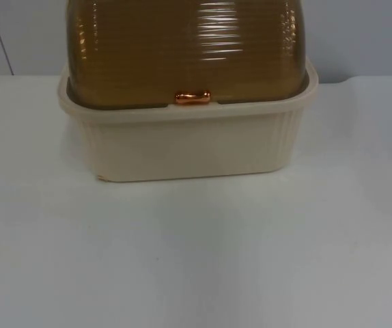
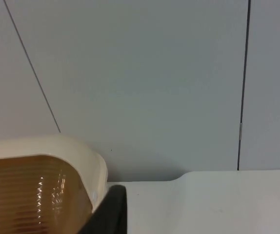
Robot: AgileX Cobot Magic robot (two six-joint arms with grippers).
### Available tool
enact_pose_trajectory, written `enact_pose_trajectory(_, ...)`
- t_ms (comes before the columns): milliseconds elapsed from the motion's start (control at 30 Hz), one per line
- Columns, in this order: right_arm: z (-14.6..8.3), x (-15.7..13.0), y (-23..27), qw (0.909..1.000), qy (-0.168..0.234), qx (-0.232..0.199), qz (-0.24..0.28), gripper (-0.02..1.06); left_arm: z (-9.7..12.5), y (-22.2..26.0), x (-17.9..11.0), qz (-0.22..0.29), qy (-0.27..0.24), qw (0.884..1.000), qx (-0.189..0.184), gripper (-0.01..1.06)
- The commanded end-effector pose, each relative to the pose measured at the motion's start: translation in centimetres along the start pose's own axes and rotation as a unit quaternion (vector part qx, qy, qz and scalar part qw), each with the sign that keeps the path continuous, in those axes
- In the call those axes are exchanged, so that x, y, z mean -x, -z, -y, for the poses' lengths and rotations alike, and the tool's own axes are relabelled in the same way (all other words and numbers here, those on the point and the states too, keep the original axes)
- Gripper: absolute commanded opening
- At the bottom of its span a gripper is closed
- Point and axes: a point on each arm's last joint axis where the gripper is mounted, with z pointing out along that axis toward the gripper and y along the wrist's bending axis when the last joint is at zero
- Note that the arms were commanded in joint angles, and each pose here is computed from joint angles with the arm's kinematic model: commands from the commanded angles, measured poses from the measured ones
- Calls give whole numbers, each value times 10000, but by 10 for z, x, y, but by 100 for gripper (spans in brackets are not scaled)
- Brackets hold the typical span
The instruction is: Open the box lid with the left hand, place the block into the box with the right hand, then close the box lid with the left hand.
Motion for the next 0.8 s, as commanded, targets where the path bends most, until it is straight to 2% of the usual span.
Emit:
enact_pose_trajectory(0, 0, 0, 2, 10000, -13, 0, 24, 105, 1, 8, 6, 132, -255, 9996, 8, 0)
enact_pose_trajectory(167, 0, 1, 2, 10000, -13, -4, 42, 105, 14, 11, 1, -83, -773, 9967, -219, 0)
enact_pose_trajectory(300, 0, 1, 2, 10000, -13, -4, 42, 105, 20, 9, -4, -255, -752, 9962, -346, 2)
enact_pose_trajectory(367, 0, 1, 2, 10000, -13, -4, 42, 105, 23, 10, -3, -203, -610, 9970, -429, 14)
enact_pose_trajectory(400, 0, 1, 2, 10000, -13, -4, 42, 105, 24, 10, -2, -158, -536, 9974, -461, 26)
enact_pose_trajectory(467, 0, 1, 2, 10000, -3, -9, 38, 105, 24, 10, -1, -106, -454, 9977, -495, 62)
enact_pose_trajectory(500, 0, 1, 2, 10000, -3, -9, 38, 105, 24, 10, -1, -106, -454, 9977, -495, 62)
enact_pose_trajectory(567, 0, 0, 2, 10000, -11, 1, 17, 105, 24, 10, -1, -81, -454, 9977, -502, 95)
enact_pose_trajectory(600, 0, 0, 2, 10000, -11, 2, 9, 105, 24, 10, -1, -72, -539, 9974, -478, 105)
enact_pose_trajectory(767, 0, 0, 2, 10000, -28, 5, -1, 105, 23, 9, -1, -72, -623, 9970, -452, 105)
